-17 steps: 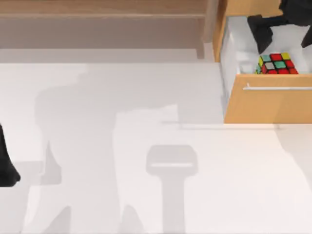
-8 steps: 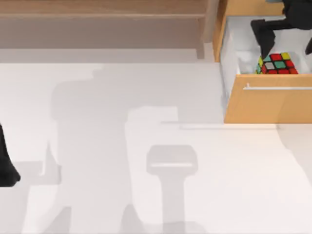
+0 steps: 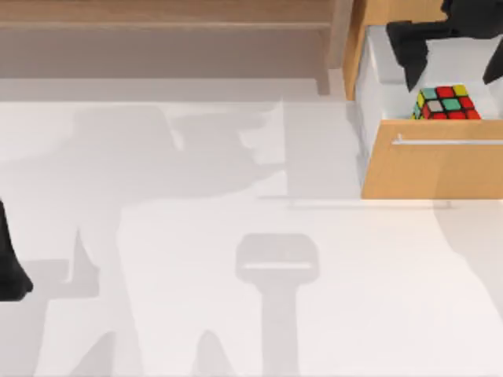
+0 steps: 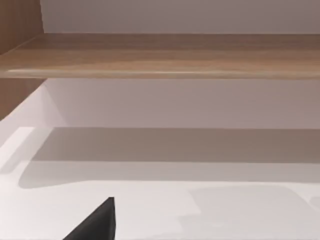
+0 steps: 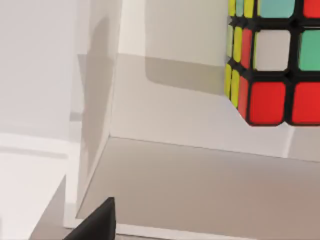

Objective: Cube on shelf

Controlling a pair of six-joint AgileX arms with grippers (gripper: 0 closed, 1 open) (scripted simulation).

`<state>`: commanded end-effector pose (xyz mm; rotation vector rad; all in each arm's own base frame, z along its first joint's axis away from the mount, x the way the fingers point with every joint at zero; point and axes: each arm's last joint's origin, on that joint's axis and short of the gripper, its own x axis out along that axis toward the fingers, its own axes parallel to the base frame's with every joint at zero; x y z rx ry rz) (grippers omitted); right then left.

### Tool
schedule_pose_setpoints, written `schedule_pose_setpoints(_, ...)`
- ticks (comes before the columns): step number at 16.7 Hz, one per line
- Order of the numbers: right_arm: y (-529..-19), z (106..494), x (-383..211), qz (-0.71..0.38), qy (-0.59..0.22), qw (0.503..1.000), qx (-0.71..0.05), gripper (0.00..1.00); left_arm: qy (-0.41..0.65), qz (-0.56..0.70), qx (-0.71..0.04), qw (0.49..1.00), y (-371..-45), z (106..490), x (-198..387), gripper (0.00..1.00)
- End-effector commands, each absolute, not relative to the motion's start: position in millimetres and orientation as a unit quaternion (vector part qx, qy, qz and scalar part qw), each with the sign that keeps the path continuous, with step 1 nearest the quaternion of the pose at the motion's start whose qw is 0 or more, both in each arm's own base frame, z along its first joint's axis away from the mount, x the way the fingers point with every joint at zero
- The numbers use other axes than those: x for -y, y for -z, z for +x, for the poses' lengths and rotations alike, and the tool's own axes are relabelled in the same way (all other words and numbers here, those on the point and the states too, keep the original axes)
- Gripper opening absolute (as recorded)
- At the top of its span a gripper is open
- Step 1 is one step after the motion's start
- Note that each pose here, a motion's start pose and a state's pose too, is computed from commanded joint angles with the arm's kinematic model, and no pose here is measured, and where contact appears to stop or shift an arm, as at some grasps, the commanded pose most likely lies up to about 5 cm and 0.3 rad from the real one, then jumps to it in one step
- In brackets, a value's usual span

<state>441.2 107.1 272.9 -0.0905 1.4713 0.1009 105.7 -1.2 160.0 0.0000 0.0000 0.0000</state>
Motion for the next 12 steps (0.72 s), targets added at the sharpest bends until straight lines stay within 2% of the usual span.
schedule_pose_setpoints(4, -268, 441, -99, -0.041, -0.044, 0.740, -0.670, 1.00, 0.000, 0.000, 0.000, 1.000, -160, 106, 1, 1.00)
schedule_pose_setpoints(12, -173, 489, -70, -0.041, -0.046, 0.740, -0.670, 1.00, 0.000, 0.000, 0.000, 1.000, -160, 106, 1, 1.00)
